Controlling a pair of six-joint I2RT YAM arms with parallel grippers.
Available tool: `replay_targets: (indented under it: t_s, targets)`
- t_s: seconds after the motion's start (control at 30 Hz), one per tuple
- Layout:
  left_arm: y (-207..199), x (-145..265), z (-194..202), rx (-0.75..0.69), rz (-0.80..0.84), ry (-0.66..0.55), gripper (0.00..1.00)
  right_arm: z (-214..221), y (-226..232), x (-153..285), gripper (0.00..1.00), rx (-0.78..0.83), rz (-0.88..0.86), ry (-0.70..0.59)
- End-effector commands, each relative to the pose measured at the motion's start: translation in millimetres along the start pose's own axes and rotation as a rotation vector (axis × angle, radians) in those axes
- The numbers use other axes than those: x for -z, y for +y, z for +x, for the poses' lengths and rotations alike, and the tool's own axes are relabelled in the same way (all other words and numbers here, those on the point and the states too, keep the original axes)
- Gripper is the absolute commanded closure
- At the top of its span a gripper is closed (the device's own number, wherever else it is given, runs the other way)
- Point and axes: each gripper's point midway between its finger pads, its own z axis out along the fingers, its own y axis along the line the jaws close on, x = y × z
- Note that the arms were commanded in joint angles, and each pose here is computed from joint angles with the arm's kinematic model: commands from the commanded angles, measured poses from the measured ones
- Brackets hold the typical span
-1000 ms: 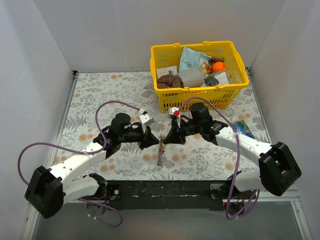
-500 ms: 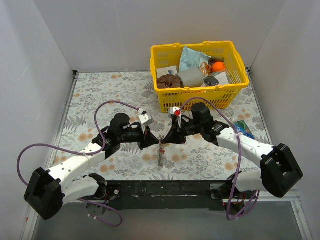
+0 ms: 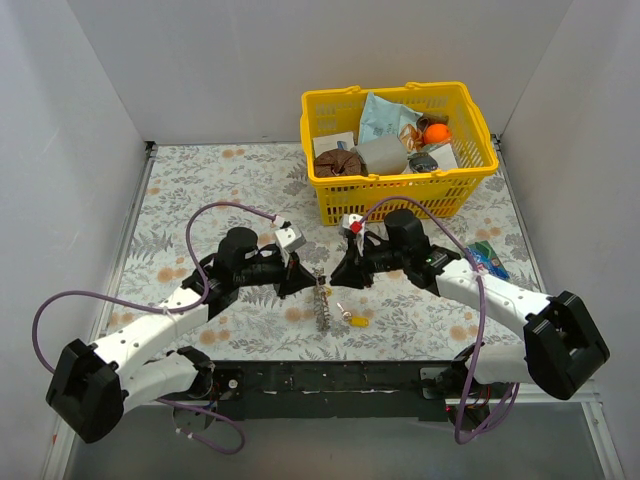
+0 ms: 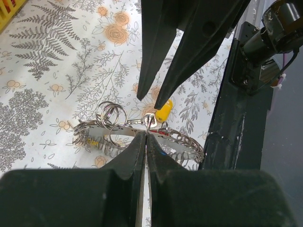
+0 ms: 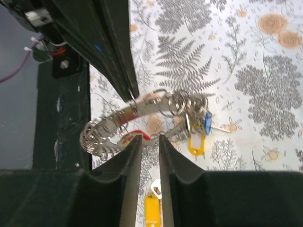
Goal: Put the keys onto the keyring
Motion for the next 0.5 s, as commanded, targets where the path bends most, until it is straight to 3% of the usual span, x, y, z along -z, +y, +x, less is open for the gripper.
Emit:
replay_targets:
  t_s: [0.0,0.27,0.47]
  targets:
    - [-0.8,7.8,-11.5,-0.044,-0.032,-0.037,1.00,11.2,-12.6,6.2,0.68,-0.034,0.103,0.024]
    - [5.2,14.3,-8.5,-0.059,-0.083,0.003,1.00,68.7,-35.7,24.2,0.53,-0.232,0.350,0.217]
    - [8.8,18.6,-3.8,-0.079,-0.108,0.028,1.00,95.5,-20.8,19.0,0.39,-0.224,0.425,0.360]
